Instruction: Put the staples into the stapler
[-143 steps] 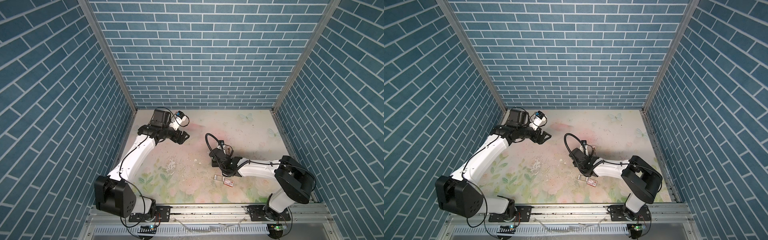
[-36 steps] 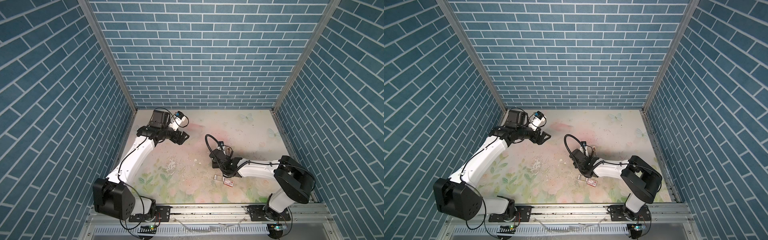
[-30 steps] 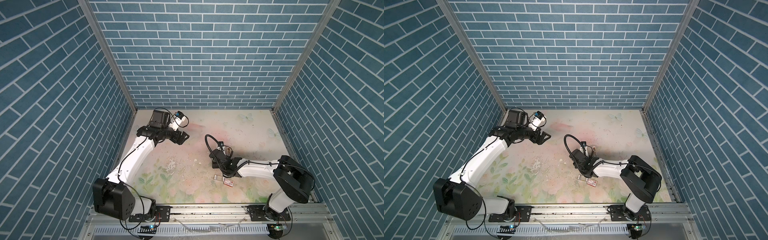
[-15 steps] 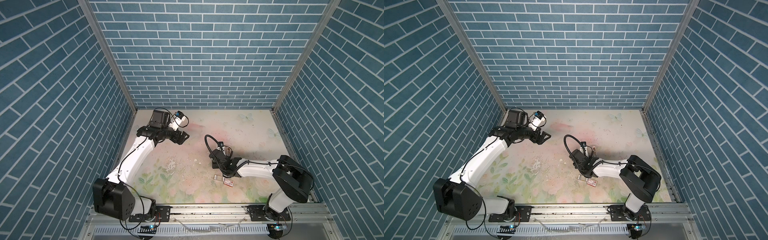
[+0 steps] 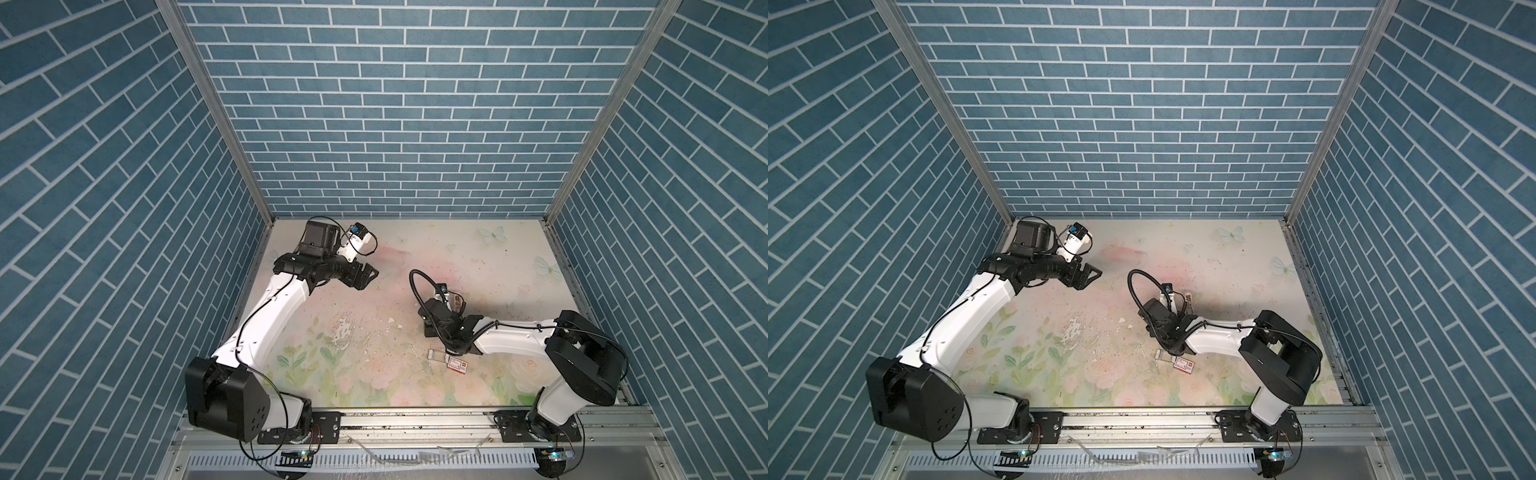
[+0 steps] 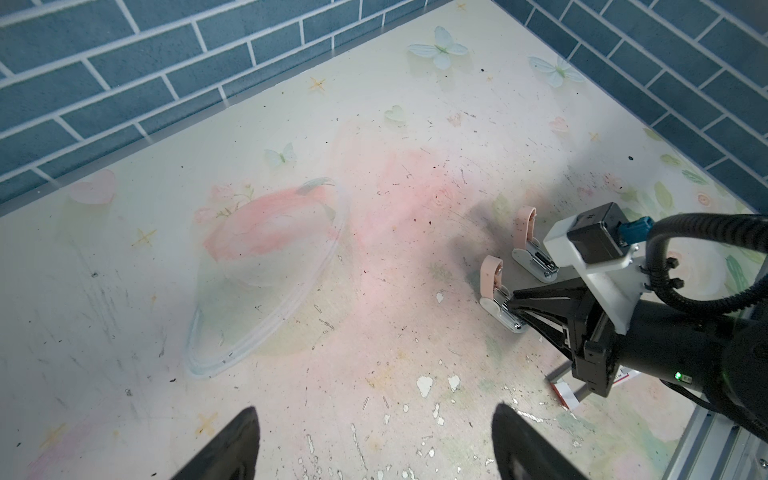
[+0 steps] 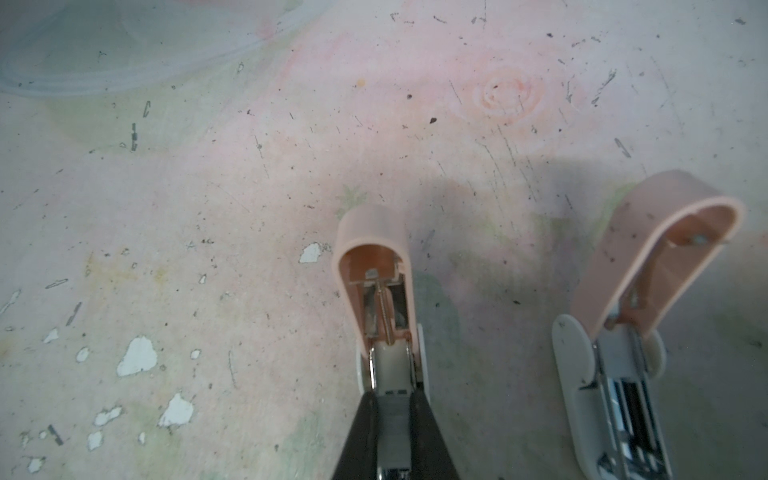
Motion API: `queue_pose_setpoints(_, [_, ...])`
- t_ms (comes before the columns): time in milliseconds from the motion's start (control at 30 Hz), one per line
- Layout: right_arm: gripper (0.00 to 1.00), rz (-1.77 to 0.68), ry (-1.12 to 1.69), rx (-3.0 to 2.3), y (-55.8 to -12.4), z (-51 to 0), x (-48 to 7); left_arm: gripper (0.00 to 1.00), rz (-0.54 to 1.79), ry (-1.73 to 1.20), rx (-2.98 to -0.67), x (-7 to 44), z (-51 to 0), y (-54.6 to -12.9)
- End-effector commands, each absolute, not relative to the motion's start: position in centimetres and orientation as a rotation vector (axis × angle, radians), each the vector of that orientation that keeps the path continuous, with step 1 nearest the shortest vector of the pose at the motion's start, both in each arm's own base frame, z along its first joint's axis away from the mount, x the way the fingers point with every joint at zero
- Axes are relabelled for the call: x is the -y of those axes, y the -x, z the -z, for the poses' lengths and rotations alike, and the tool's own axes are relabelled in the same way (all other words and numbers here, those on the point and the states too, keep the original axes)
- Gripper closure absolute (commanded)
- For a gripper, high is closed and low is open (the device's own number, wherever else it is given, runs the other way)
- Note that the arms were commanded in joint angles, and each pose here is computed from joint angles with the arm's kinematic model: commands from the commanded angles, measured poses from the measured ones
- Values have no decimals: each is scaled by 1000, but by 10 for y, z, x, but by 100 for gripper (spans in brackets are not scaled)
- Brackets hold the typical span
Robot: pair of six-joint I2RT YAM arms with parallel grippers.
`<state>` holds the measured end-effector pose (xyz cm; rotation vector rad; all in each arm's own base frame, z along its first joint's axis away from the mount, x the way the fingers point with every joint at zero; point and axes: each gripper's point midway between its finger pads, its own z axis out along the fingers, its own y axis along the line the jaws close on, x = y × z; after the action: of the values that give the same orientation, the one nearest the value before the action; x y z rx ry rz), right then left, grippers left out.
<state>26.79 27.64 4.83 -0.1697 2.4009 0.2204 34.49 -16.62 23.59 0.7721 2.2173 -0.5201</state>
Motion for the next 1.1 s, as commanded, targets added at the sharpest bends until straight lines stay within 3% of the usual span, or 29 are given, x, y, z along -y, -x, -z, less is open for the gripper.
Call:
queue_pose_setpoints(0, [88, -180, 160, -2410, -266, -41, -270, 11, 527, -763, -2209, 165, -239, -341])
queue_pose_setpoints(1067, [88, -186, 135, -2425, -260, -34, -263, 11, 525, -762, -2204, 165, -241, -341])
